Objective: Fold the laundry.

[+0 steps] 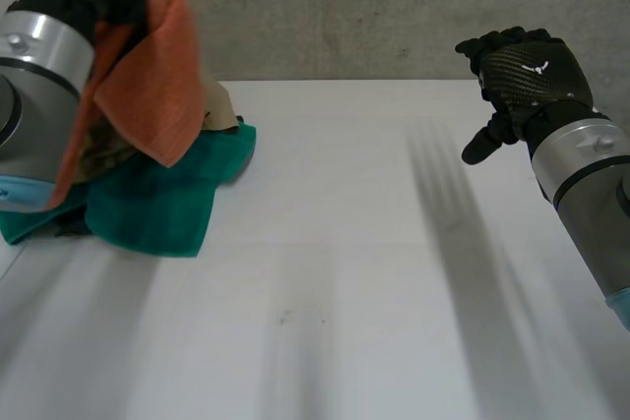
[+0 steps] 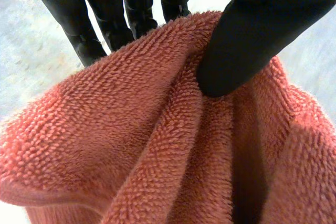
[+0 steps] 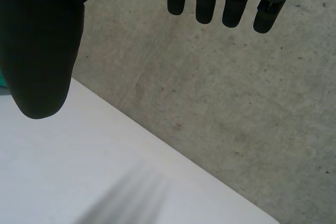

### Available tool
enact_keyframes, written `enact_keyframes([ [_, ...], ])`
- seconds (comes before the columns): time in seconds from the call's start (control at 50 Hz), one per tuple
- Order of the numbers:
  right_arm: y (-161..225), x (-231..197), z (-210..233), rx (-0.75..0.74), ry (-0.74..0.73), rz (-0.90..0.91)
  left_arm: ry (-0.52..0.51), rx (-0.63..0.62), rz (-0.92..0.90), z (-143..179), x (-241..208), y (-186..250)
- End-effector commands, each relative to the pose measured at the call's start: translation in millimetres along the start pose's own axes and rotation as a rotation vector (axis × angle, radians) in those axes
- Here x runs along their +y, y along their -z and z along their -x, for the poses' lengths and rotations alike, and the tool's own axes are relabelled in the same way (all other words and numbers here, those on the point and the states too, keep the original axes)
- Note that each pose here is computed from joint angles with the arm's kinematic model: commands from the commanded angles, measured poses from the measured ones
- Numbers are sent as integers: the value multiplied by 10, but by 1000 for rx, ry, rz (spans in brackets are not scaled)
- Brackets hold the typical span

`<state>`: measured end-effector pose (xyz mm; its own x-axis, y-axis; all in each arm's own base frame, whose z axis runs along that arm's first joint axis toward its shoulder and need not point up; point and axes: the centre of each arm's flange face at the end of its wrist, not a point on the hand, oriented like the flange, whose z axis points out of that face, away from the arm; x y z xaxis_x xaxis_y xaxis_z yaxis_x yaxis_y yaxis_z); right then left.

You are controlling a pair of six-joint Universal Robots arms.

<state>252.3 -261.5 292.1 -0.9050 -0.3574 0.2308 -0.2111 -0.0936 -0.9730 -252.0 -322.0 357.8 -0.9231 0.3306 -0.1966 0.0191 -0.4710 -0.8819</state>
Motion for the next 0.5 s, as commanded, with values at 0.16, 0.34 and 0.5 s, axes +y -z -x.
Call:
enact_keyframes([
  [0.16,-32,-37,-161,49,-1,-15,381,477,150,-1894,245,648],
  [0.34,-87,39,-250,72,1,11,342,491,298,-2045,791,744],
  [0.5,-127,93,-273,78,40,33,259,394,368,-1489,769,717],
])
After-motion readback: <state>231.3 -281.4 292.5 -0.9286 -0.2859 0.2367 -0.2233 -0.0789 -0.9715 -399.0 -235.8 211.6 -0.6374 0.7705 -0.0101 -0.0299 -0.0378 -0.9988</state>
